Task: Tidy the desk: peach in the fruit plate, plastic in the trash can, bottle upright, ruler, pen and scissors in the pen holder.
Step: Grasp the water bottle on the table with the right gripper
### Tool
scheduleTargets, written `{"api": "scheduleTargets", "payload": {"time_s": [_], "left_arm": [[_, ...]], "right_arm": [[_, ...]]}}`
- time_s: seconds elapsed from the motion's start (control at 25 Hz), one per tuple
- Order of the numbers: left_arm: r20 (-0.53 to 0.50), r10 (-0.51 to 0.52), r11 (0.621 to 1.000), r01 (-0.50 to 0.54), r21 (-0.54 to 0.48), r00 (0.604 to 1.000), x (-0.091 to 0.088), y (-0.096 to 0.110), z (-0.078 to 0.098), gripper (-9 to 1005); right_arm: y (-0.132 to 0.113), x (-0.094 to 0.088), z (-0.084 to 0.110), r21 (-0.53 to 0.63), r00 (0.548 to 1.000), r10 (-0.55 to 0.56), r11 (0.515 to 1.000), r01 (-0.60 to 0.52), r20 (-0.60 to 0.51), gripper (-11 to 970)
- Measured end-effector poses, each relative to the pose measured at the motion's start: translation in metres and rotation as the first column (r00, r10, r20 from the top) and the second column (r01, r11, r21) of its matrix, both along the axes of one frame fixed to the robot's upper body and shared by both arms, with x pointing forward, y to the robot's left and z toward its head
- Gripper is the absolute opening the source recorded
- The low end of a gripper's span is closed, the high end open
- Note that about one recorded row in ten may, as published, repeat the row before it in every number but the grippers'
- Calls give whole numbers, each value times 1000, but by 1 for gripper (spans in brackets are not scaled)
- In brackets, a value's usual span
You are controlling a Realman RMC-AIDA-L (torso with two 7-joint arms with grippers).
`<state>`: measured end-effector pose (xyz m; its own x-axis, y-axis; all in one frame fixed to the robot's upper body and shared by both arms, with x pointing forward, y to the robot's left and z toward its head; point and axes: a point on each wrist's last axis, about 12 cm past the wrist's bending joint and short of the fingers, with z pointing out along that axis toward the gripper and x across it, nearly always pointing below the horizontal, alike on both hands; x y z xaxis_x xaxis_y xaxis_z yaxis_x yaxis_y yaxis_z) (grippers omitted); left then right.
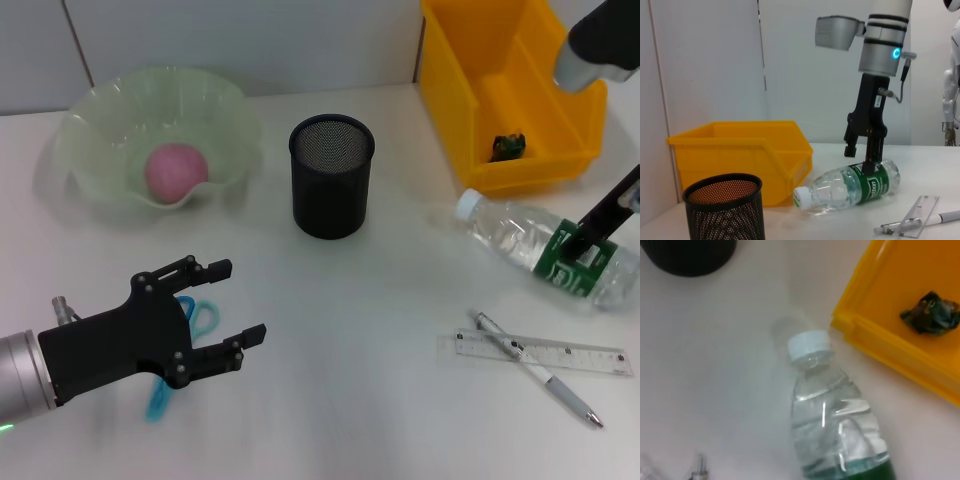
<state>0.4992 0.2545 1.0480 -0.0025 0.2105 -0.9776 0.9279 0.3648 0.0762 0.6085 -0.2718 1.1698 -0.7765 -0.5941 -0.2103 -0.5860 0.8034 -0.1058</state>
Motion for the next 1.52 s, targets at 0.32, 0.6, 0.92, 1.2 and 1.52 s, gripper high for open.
{"api": "scheduleTargets", "payload": {"time_s": [0.32,0.6,0.92,1.2,1.52], "left_arm": [[1,-3,1000,3,-1,1000,1,-1,0,751],[1,0,1000,0,-2,1000,1,-1,0,749],[2,-5,1000,5,0,1000,1,-2,1,748],[1,-2,1000,2,-1,1000,1,-1,0,746],[2,-5,1000,5,-1,1000,1,-2,1,745]], "right_arm": [[6,4,-12,5,1000,7,1000,-7,-19,845],[7,5,-15,2,1000,7,1000,-7,-19,845],[11,7,-24,7,999,6,1000,-6,-33,844],[13,7,-30,12,999,4,1000,-3,-52,844],[13,6,-34,14,998,1,1000,0,-64,844]]}}
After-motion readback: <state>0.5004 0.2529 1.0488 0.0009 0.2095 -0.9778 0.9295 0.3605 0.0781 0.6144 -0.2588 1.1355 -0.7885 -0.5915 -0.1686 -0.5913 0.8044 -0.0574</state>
